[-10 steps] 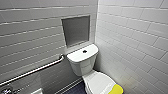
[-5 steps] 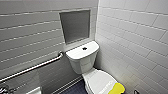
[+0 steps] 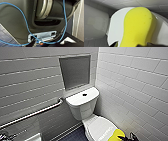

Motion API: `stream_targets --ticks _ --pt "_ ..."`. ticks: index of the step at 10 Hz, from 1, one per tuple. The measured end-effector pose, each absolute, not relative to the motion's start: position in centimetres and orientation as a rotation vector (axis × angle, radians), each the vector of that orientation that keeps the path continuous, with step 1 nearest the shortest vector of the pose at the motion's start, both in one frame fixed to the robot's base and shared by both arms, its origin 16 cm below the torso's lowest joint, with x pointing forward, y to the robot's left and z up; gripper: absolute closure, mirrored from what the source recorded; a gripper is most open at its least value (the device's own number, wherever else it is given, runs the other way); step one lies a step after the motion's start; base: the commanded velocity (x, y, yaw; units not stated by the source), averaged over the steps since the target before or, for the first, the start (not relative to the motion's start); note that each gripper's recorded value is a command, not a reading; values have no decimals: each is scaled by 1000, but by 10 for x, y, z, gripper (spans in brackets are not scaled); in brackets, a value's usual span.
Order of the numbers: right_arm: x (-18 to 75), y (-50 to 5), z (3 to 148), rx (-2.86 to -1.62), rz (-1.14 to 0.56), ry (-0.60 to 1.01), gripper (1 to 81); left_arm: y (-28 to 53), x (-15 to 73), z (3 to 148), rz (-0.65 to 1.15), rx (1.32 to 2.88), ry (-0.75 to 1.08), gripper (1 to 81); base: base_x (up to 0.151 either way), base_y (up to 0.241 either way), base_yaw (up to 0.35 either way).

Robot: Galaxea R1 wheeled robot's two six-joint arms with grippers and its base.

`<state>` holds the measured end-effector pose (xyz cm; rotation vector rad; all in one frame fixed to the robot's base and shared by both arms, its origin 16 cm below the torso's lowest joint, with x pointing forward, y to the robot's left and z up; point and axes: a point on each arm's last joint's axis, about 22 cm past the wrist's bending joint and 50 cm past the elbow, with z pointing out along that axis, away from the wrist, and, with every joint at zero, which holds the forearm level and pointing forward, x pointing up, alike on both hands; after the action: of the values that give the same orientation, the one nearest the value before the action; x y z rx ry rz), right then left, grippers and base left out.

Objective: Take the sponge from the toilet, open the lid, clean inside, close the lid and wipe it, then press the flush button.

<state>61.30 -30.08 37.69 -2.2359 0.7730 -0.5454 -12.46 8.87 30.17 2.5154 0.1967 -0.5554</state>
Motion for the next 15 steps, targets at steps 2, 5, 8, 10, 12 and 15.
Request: stream_targets --ticks 2,5,8,10,12,15 --pt "600 -298 348 -2267 -482 799 10 98 -138 311 -614 2516 211 10 0 0 0" --pt "594 -305 323 -2302 -430 830 10 98 -146 320 -660 2506 229 10 0 0 0" --pt "613 -295 314 -2276 -460 832 10 100 -156 328 -706 2499 243 10 0 0 0" --pt "628 -283 315 -2259 -479 822 10 100 -156 328 -707 2498 243 10 0 0 0" --pt "626 -283 317 -2257 -470 817 10 100 -156 328 -707 2498 243 10 0 0 0" --pt "621 -283 318 -2252 -474 810 10 100 -156 329 -708 2498 243 10 0 0 0"
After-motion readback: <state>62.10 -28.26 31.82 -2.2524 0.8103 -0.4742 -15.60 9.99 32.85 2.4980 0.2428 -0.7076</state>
